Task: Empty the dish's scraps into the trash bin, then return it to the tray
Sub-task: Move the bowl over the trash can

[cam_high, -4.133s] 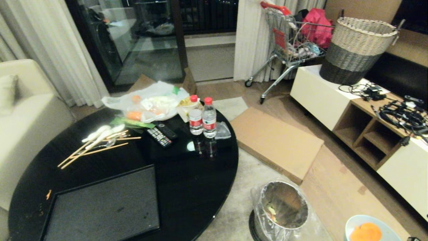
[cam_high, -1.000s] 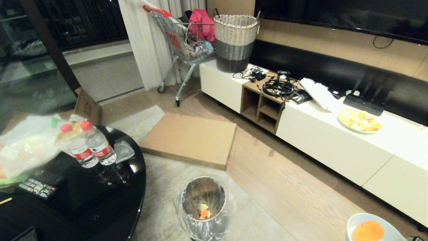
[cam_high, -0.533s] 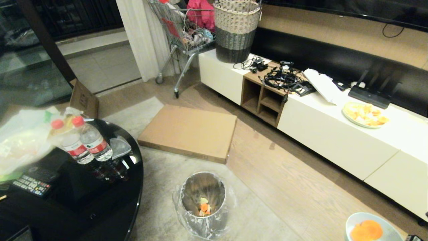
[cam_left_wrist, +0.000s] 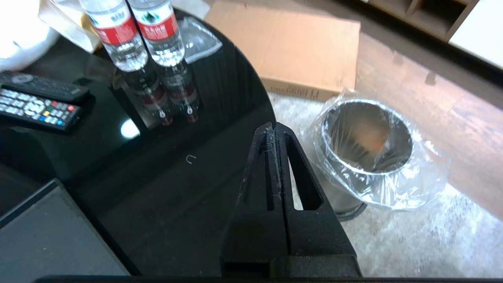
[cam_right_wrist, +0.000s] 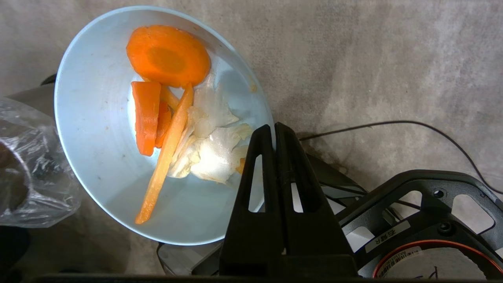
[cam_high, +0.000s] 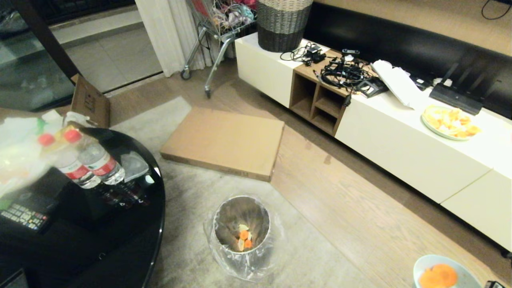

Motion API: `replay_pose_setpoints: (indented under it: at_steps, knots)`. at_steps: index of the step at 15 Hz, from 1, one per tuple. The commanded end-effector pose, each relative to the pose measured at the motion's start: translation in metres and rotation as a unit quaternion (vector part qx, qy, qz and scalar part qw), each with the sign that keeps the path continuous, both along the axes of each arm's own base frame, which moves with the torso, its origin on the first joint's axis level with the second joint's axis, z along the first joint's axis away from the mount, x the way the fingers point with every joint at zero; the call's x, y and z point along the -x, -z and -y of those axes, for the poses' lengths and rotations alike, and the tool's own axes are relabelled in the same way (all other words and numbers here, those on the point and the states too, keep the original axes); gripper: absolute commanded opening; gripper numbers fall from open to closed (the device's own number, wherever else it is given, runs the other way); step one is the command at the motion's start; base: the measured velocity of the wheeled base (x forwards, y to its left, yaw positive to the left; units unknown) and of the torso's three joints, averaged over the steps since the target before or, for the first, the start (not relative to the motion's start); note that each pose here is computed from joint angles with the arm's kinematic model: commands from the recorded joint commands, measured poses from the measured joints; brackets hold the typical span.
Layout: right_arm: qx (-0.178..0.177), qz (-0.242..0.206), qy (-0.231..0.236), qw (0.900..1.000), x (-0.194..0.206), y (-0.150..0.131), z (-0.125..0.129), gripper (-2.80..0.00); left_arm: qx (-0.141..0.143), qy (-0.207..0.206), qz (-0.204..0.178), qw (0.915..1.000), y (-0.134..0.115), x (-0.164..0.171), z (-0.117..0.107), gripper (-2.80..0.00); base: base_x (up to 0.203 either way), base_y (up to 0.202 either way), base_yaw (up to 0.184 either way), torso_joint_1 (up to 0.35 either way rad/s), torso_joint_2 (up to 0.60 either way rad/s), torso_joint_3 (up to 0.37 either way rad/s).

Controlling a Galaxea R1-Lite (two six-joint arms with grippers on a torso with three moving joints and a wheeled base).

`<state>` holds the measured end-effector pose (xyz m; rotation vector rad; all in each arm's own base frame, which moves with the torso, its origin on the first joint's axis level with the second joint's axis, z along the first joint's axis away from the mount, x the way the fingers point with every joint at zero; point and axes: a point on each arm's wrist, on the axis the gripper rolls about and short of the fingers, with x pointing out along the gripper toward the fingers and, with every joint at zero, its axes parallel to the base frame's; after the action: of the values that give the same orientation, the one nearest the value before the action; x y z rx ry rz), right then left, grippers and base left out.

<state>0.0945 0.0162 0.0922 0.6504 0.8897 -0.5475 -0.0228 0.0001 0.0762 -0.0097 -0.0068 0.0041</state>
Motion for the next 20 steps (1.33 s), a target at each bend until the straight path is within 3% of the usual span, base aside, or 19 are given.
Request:
replay_pose_setpoints:
  at_steps: [1,9,12,15,20]
  knots:
    - [0.0,0.0,0.002,1.0,0.0,0.0,0.0,-2.8,0.001,0.0,0.0,1.0,0.0,0.0,0.0,-2.8,0.0,0.0,0.0,0.011,0.0,-0.193]
    - [0.002,0.003,0.001,1.0,-0.001,-0.001,0.0,-2.8,0.001,0.0,0.001,1.0,0.0,0.0,0.0,-2.8,0.0,0.0,0.0,0.002,0.0,-0.148]
    - [-0.003,0.027,-0.002,1.0,-0.011,-0.014,-0.003,-2.8,0.0,-0.001,0.001,1.0,0.0,0.0,0.0,-2.8,0.0,0.0,0.0,0.0,0.0,0.0]
    - [0.028,0.032,-0.054,0.998,-0.016,-0.021,-0.004,-2.8,0.0,-0.002,0.001,1.0,0.0,0.0,0.0,-2.8,0.0,0.0,0.0,0.0,0.0,0.0]
    - [0.057,0.02,-0.102,0.993,-0.047,-0.031,-0.012,-2.8,0.0,-0.002,0.001,1.0,0.0,0.0,0.0,-2.8,0.0,0.0,0.0,0.0,0.0,0.0]
